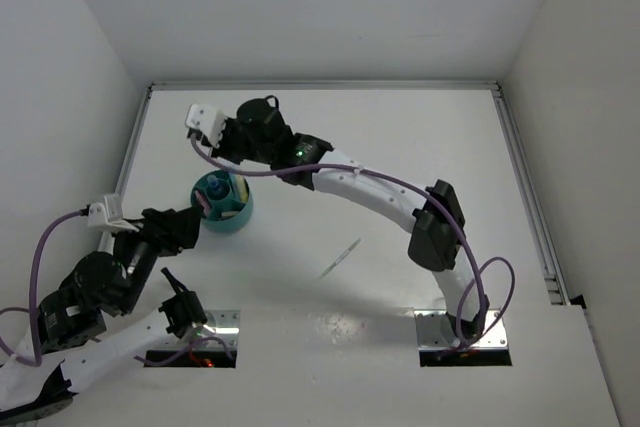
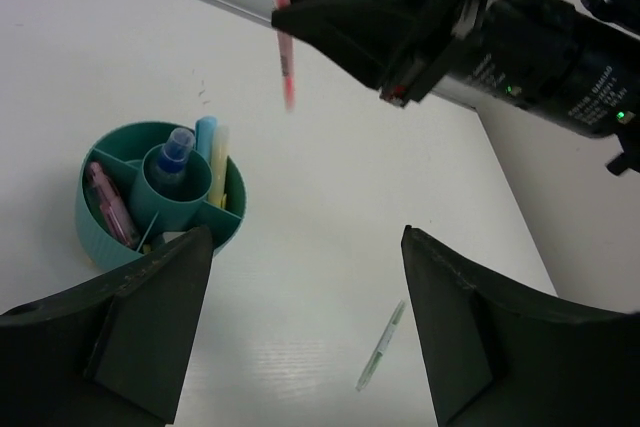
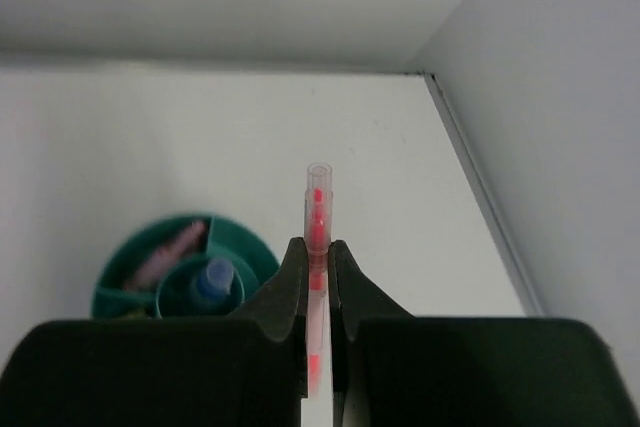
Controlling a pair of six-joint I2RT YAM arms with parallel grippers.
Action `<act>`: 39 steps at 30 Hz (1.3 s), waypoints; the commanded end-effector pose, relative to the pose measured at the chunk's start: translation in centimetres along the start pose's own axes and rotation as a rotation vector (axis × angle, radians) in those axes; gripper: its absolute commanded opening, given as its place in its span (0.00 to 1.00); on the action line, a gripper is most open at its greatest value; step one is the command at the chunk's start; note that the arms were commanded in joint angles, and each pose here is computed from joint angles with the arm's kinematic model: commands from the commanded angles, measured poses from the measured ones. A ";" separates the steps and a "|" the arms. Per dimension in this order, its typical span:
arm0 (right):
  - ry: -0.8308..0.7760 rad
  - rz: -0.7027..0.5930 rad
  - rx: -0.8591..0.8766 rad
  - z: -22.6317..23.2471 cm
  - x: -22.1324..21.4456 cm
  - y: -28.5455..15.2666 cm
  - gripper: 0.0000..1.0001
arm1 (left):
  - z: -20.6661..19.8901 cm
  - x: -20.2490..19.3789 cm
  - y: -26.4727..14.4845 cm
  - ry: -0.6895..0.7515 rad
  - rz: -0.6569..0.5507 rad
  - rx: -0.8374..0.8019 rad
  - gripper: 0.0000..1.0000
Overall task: Sort the stationery into containers
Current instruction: Place the pen in the storage box.
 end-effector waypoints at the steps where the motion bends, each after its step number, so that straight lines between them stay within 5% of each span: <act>1: 0.258 -0.260 -0.115 -5.6 3.5 1.1 0.00 | -0.8 0.6 0.0 -0.008 -0.019 -0.037 0.82; 5: 0.321 -0.476 -0.129 -8.4 4.7 2.0 0.00 | -0.7 0.8 -0.3 -0.020 -0.033 -0.051 0.82; 8: 0.402 -0.523 -0.052 -7.7 3.3 3.6 0.00 | -0.7 0.8 -0.3 -0.020 -0.033 -0.051 0.82; 22: 0.479 -0.582 0.065 -5.0 0.1 6.9 0.00 | -0.8 1.1 -0.4 -0.024 -0.043 -0.060 0.82; 39: 0.514 -0.505 0.190 -0.4 -3.8 8.6 0.00 | -0.6 0.9 -0.4 -0.024 -0.043 -0.060 0.82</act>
Point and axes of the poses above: each gripper's point midway between its finger pads, its own y axis out along the fingers, its own z axis along the line the jaws close on, x = y × z, the point moved 1 cm from there along -y, back along the fingers, and after that the axes turned 11 degrees about -y, right-handed, at the moved point
